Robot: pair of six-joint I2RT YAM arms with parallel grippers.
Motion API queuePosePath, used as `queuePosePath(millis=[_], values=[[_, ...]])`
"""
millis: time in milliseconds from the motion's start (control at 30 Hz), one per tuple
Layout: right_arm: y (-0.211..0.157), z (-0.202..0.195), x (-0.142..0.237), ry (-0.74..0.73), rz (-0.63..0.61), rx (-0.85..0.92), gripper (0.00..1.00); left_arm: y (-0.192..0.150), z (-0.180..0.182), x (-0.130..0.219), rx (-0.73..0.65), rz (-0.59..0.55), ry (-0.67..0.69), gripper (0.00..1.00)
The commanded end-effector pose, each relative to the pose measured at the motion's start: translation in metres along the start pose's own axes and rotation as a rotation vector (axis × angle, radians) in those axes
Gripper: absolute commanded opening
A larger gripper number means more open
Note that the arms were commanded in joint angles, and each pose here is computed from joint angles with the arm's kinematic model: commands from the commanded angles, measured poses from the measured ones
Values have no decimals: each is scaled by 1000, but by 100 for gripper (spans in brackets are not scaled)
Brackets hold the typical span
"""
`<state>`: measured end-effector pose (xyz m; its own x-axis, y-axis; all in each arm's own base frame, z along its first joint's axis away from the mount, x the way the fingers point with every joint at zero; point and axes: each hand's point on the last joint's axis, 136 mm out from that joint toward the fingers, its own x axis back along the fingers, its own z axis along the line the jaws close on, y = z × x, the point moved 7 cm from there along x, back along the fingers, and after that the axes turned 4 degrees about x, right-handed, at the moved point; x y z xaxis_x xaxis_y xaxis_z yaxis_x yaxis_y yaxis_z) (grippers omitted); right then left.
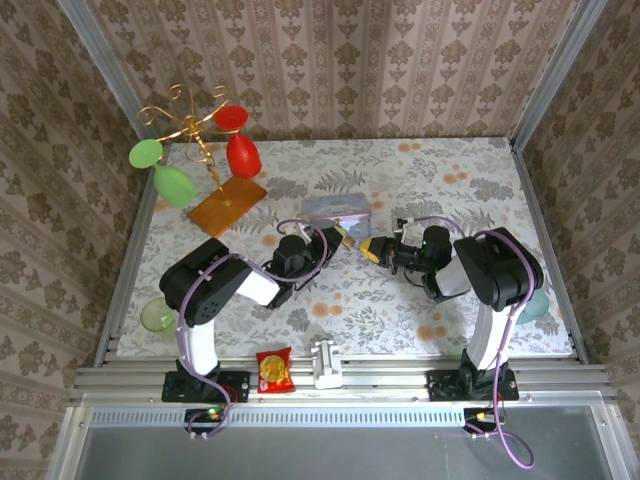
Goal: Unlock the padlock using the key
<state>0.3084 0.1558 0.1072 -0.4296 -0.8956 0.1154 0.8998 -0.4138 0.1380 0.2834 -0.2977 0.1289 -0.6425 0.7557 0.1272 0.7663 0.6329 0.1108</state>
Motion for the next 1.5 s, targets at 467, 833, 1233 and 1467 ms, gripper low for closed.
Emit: queuePosePath(millis=[467, 833, 1233, 1467], values=[[-2, 20, 11, 1, -140, 40, 0, -19, -47, -11, 38, 64, -188, 0], [-3, 26, 13, 15, -145, 48, 0, -17, -49, -15, 46, 43, -196, 0], [-2, 32, 15, 27, -150, 71, 0, -14, -47, -13, 57, 42, -191, 0], [-5, 28, 17, 16, -148, 73, 0, -16, -54, -16, 49, 54, -210, 0]])
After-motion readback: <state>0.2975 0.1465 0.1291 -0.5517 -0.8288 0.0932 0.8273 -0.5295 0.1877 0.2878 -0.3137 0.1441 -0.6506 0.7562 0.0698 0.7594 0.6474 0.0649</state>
